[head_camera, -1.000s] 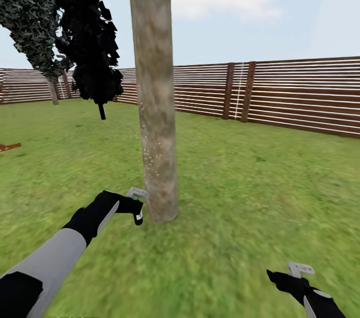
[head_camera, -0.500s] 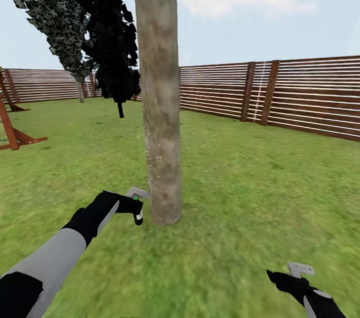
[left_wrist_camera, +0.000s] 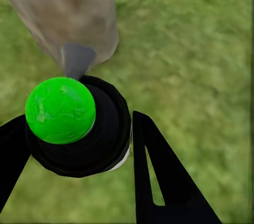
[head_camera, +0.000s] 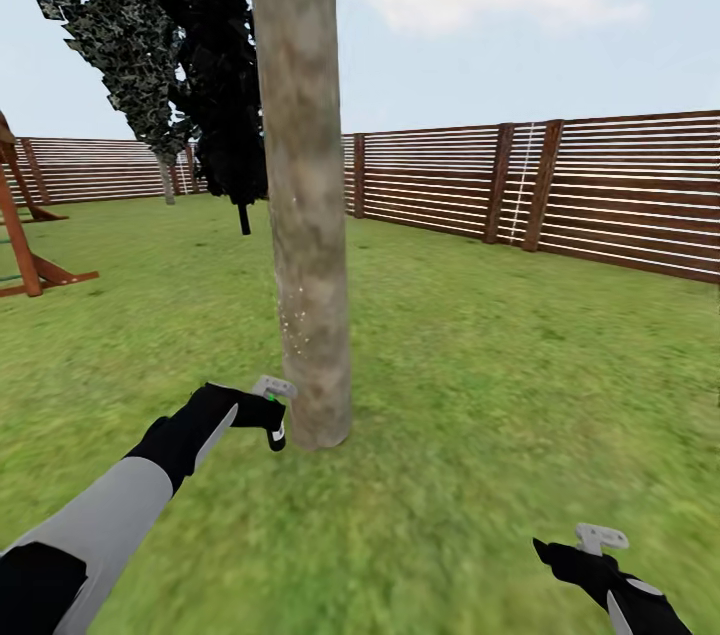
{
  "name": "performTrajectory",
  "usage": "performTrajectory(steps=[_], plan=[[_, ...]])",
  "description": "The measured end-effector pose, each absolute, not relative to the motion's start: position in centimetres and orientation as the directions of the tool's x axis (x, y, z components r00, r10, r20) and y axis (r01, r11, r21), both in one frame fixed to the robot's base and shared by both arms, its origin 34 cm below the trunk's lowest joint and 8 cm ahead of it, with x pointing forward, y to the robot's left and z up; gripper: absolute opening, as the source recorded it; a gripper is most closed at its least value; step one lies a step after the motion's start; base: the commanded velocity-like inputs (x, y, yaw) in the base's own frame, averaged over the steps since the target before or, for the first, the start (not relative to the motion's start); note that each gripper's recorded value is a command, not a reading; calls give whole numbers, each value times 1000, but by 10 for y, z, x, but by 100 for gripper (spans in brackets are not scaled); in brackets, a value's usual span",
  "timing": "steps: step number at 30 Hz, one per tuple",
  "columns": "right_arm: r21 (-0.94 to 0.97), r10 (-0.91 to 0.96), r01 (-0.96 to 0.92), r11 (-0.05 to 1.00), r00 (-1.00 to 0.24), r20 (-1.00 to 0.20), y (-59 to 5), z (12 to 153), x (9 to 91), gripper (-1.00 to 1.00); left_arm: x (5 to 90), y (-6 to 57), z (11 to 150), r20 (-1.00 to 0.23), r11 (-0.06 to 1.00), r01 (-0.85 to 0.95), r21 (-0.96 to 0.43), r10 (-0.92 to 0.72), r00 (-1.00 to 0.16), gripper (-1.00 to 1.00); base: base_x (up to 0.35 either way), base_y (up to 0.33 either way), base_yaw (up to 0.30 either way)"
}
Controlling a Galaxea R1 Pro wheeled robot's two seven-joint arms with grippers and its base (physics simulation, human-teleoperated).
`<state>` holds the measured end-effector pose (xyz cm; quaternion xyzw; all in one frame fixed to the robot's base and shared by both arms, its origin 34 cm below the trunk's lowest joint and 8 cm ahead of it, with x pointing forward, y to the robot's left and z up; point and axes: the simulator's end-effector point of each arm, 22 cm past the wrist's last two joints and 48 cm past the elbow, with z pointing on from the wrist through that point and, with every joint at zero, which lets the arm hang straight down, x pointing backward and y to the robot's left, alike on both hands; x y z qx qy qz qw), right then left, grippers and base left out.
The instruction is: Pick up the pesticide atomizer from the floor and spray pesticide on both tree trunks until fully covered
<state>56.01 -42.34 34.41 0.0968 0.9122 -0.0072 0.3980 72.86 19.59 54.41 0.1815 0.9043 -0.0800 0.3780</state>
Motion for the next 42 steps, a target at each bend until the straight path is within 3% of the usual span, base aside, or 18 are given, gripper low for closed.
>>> performTrajectory(steps=[17,31,42], plan=[[64,171,182,981,-664,-728,-423,344,560,100,730,198,540,-721,921,388,-7,265,-640,-100,0,-279,40],[63,170,183,981,-664,-728,-424,345,560,100,731,185,608,-721,918,396,-2,273,-637,-100,0,-16,22],[35,149,192,981,-621,-770,-441,369,575,100,752,237,712,-766,938,334,94,282,-577,-100,0,0,0]])
